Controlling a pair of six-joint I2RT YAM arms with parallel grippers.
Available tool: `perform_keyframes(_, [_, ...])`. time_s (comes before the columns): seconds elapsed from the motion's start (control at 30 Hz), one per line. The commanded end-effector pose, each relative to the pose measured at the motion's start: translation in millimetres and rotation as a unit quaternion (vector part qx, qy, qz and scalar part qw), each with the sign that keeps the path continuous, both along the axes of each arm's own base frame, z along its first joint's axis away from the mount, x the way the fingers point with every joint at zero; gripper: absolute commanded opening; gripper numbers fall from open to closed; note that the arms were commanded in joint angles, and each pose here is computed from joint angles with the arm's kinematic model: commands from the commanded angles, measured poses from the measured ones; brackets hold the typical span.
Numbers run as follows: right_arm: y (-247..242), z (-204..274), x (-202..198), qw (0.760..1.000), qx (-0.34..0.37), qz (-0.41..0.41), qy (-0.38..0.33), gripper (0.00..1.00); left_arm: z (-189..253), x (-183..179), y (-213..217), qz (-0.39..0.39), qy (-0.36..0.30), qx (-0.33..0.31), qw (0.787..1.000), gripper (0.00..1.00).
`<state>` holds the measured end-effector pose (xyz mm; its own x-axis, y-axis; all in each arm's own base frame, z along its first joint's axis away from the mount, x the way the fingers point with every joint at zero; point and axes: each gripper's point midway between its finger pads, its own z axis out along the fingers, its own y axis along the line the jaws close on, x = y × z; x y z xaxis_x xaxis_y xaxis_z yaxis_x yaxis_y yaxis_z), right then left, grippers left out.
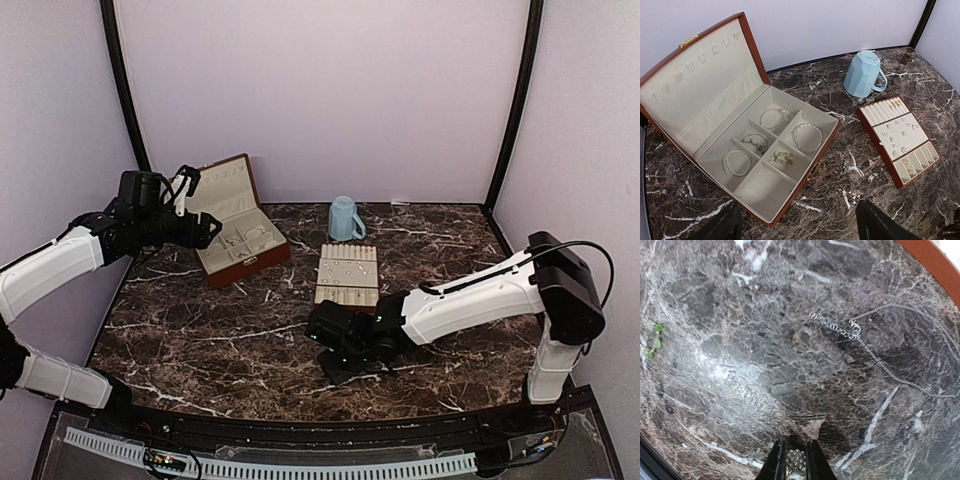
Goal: Organize the mixed jewelry
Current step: Pick up the earring from the center of the board, then insert the earring into the earring holder.
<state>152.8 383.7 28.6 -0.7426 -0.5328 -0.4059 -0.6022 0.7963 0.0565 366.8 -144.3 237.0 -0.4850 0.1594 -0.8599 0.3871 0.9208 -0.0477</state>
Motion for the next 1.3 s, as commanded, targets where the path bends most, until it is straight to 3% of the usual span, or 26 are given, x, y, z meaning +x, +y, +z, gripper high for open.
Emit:
perform_keyframes(0.0, [7, 32, 18, 0.998, 0.054, -0.030, -0.023, 0.12, 7, -1, 2, -0.001, -0.015, -0.004, 1.000, 0.81])
perform_keyframes(0.27, [-6, 57, 60, 0.992, 0.087, -0.074, -0.059, 0.12, 9, -2, 2, -0.001, -0.018, -0.005, 1.000, 0.81])
perform_keyframes(0.67, [-47, 115, 171, 0.968, 0.114, -0.137, -0.176, 0.13, 12, -3, 1, -0.004, -0.022, -0.009, 1.000, 0.81])
perform_keyframes(0.97, [-50, 111, 237, 0.963, 0.098, -0.130, -0.214, 0.13, 16, -5, 2, -0.003, -0.027, -0.011, 1.000, 0.81])
perform_keyframes(1.27, [-50, 86, 255, 0.964, 0.091, -0.130, -0.214, 0.13, 19, -6, 2, -0.005, -0.030, -0.013, 0.999, 0.81])
